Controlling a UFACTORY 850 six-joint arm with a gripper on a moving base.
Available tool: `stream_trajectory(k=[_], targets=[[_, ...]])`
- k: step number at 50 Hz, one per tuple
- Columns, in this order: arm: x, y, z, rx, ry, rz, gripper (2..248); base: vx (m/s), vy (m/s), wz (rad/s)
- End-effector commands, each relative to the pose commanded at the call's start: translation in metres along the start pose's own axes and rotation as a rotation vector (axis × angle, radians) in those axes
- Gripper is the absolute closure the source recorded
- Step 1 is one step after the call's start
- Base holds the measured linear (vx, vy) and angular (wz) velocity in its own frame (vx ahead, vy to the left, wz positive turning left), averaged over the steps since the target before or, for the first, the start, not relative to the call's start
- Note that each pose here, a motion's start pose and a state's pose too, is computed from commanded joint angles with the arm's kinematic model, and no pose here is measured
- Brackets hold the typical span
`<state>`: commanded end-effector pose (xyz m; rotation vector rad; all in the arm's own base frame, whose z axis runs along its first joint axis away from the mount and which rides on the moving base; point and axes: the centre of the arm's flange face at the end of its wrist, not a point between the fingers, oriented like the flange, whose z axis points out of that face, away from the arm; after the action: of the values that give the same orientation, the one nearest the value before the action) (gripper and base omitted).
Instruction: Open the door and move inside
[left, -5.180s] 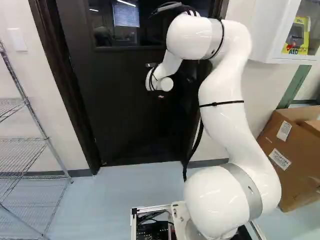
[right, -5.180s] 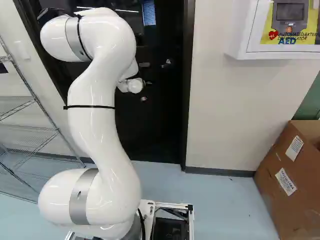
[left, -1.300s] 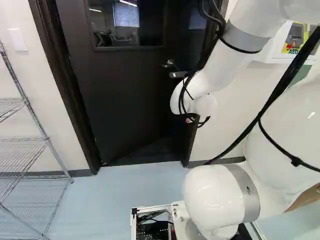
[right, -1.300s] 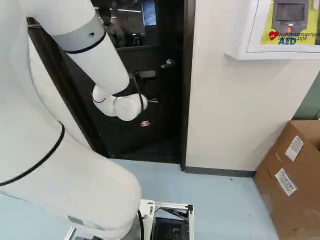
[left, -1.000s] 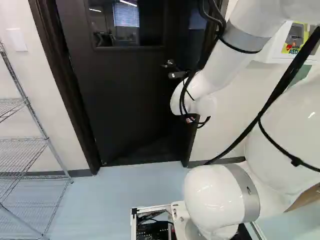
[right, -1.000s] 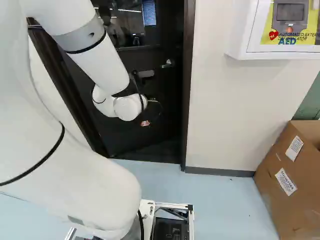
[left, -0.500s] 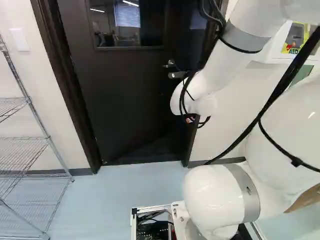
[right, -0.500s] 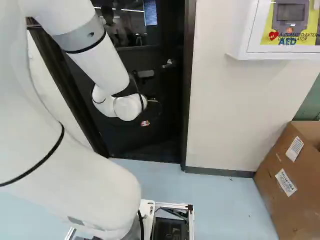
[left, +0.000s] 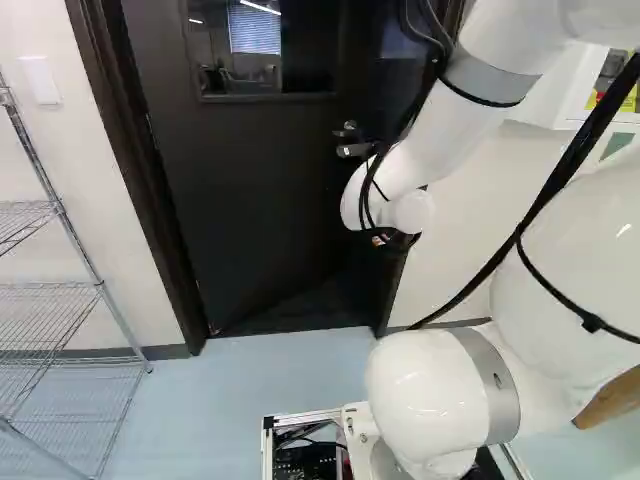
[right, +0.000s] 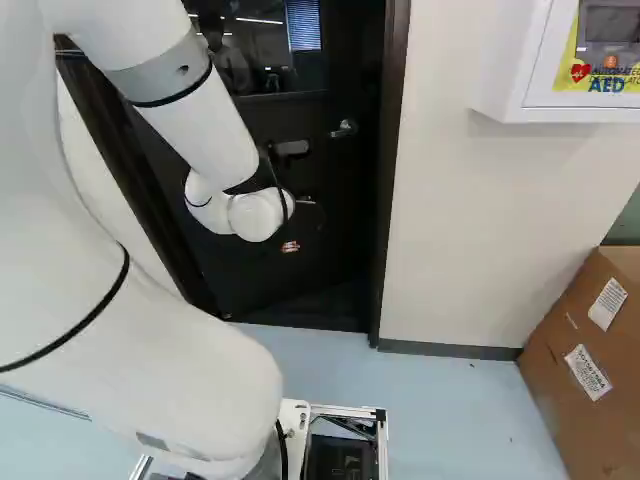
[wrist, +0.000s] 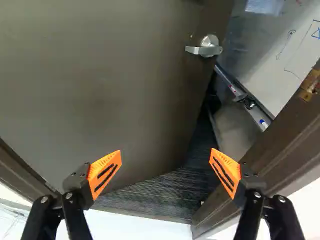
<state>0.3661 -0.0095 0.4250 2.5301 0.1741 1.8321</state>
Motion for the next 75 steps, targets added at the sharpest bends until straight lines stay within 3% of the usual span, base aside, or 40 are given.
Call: stream_trajectory(k=[45, 75], targets=[[0.0, 0.0, 0.0, 0.0, 0.0, 0.0, 3, 0.095, 0.117, -0.022], [0.0, 0.0, 0.0, 0.0, 0.0, 0.0, 3, 0.087, 0.084, -0.215]])
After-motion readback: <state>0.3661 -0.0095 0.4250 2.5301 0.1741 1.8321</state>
